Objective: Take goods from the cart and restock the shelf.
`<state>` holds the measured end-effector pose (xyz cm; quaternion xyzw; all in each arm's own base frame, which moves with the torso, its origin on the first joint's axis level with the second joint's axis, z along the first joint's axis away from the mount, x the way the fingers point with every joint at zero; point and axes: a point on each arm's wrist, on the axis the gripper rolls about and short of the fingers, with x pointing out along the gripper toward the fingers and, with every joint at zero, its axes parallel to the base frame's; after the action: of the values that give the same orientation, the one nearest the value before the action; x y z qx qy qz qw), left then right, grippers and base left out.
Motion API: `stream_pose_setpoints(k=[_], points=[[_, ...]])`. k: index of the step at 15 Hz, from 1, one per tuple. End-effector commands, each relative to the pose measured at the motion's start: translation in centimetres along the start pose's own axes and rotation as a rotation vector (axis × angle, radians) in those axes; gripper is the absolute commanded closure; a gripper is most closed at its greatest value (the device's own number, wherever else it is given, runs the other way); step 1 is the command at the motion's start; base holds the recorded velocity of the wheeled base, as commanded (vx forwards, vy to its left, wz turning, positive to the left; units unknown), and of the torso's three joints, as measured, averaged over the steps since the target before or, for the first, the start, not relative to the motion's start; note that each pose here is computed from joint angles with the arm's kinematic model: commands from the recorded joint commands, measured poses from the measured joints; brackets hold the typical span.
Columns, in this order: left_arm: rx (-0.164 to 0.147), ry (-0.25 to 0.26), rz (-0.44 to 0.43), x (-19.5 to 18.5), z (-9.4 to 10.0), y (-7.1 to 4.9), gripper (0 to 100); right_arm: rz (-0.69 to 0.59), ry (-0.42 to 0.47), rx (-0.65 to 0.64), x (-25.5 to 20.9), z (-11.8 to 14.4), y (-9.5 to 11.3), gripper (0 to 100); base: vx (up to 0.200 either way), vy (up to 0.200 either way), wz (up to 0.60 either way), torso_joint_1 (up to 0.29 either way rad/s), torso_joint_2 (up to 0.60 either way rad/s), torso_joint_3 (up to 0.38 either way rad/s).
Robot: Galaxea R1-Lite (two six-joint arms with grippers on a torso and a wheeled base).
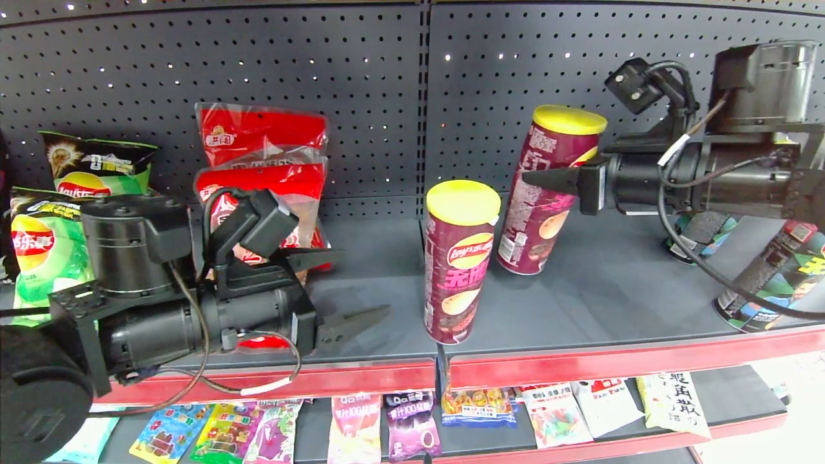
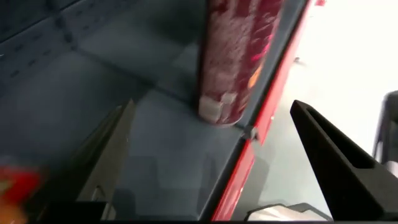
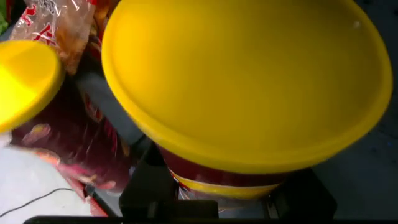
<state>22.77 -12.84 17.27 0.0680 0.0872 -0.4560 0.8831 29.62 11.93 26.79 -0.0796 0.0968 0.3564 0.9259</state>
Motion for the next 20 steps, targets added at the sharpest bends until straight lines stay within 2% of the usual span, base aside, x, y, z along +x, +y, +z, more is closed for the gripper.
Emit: stream_pose_setpoints(k=[1,2,4,9,20], points=[[-0.038,-0.034,0.057,-2.7,0.5,-0.5,0,0.056,0.009,-0.002,3.9,-0.3,-0.4,100,0.000,0.000,0.00,0.000,0.00,0.000],[-0.069,-0.041,0.065,-3.3,0.5,-0.9,0,0.068,0.005,-0.006,4.8,-0.2,-0.2,100,0.000,0.000,0.00,0.000,0.00,0.000],[-0.083,-0.024,0.103,-4.0,-0.2,-1.2,0,0.093,-0.001,-0.015,6.7,0.0,0.2,100,0.000,0.000,0.00,0.000,0.00,0.000],[-0.090,-0.017,0.104,-4.4,-0.5,-1.4,0,0.122,0.002,-0.021,9.5,-0.4,0.7,100,0.000,0.000,0.00,0.000,0.00,0.000],[-0.093,-0.010,0.100,-4.3,-0.7,-1.4,0,0.139,0.014,-0.020,11.2,-1.1,0.9,100,0.000,0.000,0.00,0.000,0.00,0.000]])
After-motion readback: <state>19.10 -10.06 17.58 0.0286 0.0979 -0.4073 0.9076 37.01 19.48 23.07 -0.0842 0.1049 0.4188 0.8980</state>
